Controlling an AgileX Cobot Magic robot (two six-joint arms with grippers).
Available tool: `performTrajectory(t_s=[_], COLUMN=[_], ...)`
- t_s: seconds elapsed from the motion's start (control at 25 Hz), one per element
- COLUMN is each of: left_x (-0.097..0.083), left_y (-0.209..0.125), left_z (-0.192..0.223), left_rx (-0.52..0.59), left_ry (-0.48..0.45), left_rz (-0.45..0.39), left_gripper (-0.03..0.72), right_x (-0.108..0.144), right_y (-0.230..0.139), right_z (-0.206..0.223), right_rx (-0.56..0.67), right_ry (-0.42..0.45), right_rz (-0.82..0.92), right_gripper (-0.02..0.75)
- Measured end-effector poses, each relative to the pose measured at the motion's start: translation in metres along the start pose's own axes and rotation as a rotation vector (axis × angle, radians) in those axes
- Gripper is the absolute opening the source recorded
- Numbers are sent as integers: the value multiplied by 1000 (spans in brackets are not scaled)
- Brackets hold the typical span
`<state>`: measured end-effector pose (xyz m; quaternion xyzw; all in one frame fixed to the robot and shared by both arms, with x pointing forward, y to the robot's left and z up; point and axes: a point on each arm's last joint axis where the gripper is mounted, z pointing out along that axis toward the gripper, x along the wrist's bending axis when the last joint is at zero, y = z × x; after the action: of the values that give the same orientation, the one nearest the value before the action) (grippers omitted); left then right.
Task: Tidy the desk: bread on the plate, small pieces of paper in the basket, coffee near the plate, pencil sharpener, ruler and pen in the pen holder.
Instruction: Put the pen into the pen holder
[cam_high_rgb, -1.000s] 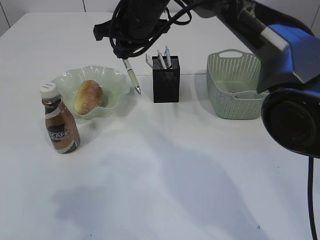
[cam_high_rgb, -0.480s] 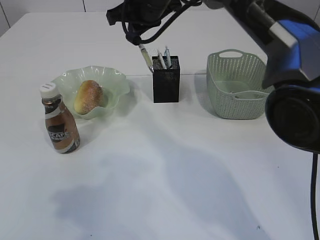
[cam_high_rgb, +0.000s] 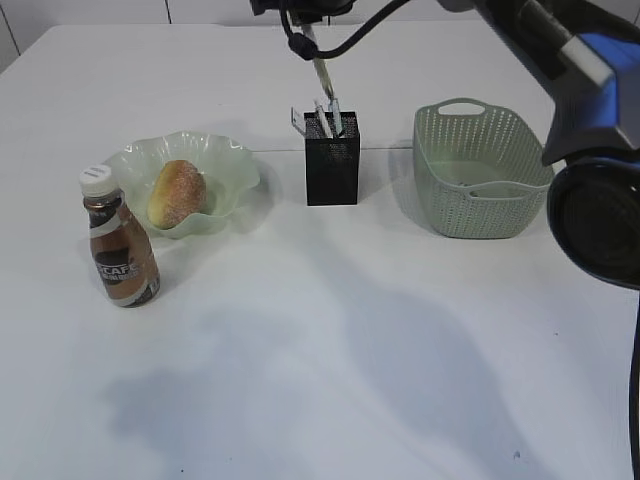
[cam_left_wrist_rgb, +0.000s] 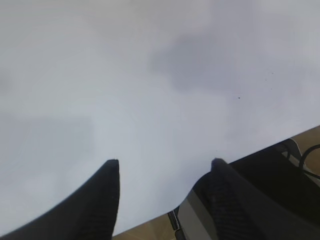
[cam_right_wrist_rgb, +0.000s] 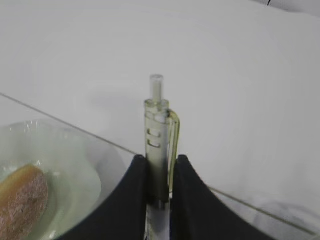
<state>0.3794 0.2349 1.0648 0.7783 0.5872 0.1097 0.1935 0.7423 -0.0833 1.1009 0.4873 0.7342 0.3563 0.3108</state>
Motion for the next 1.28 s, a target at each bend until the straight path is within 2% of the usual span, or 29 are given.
performTrajectory(t_s=[0.12, 0.4, 0.68, 0.8, 1.04, 1.12, 1.28], left_x=[0, 0, 0, 0, 0, 0, 0], left_y=[0, 0, 0, 0, 0, 0, 0], left_z=[0, 0, 0, 0, 0, 0, 0], left_rx=[0, -2, -5, -5, -3, -2, -2], left_ry=[0, 0, 0, 0, 0, 1, 3], left_rz=[0, 0, 1, 1, 1, 1, 2], left_gripper=[401, 401, 401, 401, 401, 401, 401], right_x=[-4, -2, -9, -10, -9, -10, -15], right_y=[5, -13, -9, -13, -27, -23, 2], right_z=[3, 37, 39, 39, 39, 30, -6], right_rx=[-74, -95, -154, -116, 51, 68, 17], right_ry=[-5, -5, -11, -12, 17, 21, 19], right_rz=[4, -2, 5, 10, 42, 50, 82], right_gripper=[103, 102, 102, 102, 102, 102, 102])
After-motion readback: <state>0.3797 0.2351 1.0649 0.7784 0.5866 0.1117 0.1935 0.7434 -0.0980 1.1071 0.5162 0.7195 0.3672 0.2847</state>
